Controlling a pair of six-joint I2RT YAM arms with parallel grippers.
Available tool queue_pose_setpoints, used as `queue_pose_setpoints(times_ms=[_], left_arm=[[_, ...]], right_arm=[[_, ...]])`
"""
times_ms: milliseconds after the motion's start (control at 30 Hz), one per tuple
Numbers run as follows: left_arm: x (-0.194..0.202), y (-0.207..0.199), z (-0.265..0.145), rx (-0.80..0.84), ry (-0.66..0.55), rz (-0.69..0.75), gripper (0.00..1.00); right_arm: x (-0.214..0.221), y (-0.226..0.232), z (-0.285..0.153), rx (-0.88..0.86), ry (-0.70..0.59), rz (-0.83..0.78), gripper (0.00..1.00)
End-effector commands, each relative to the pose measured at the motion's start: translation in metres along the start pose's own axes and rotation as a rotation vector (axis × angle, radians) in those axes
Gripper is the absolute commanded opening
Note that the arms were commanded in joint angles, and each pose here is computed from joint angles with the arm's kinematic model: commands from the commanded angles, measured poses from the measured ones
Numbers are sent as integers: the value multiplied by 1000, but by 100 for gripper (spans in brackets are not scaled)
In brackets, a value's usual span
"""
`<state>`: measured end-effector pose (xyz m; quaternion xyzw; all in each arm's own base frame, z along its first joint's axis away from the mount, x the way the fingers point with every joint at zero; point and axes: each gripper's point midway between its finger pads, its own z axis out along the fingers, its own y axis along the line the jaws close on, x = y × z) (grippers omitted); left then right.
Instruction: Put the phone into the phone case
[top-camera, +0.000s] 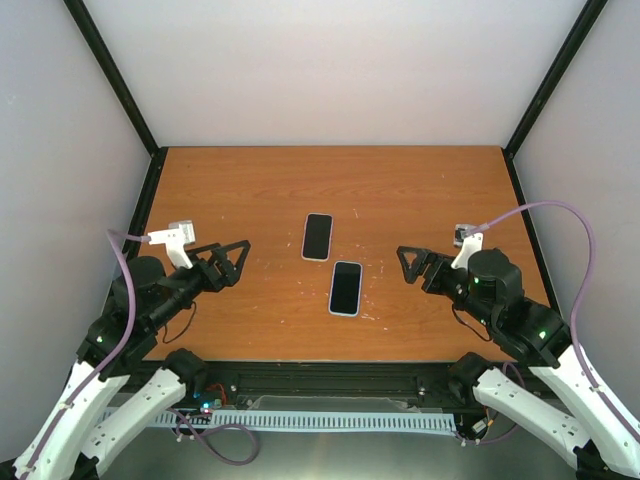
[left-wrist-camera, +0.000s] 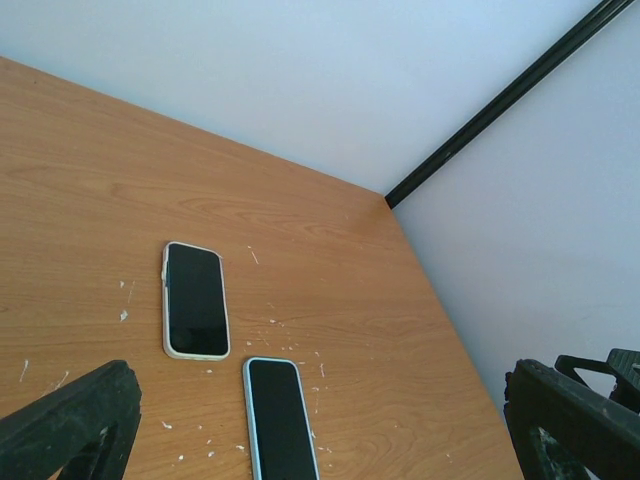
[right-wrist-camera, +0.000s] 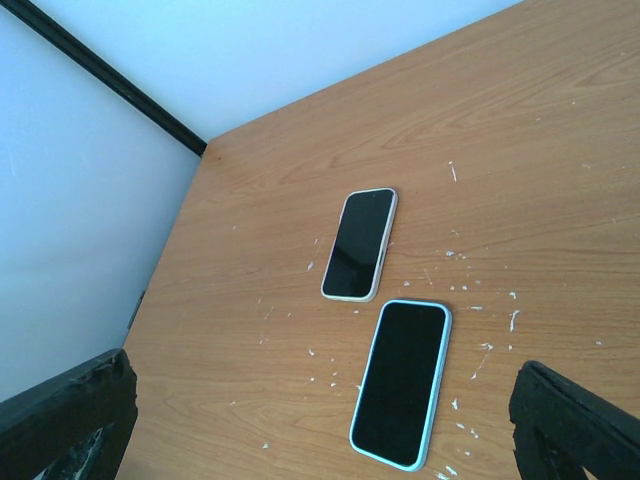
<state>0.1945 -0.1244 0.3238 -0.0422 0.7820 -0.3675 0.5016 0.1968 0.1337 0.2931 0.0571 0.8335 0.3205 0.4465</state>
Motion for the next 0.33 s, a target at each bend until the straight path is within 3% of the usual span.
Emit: queue_pose_setpoints(times_ms=[0,300], left_arm=[[-6,0,-8,-3,-34,32,100],[-2,7,-5,-31,-23,28,99]], right_arm=[[5,-6,0,16,12,7,100],[8,-5,1,6,19,12,100]])
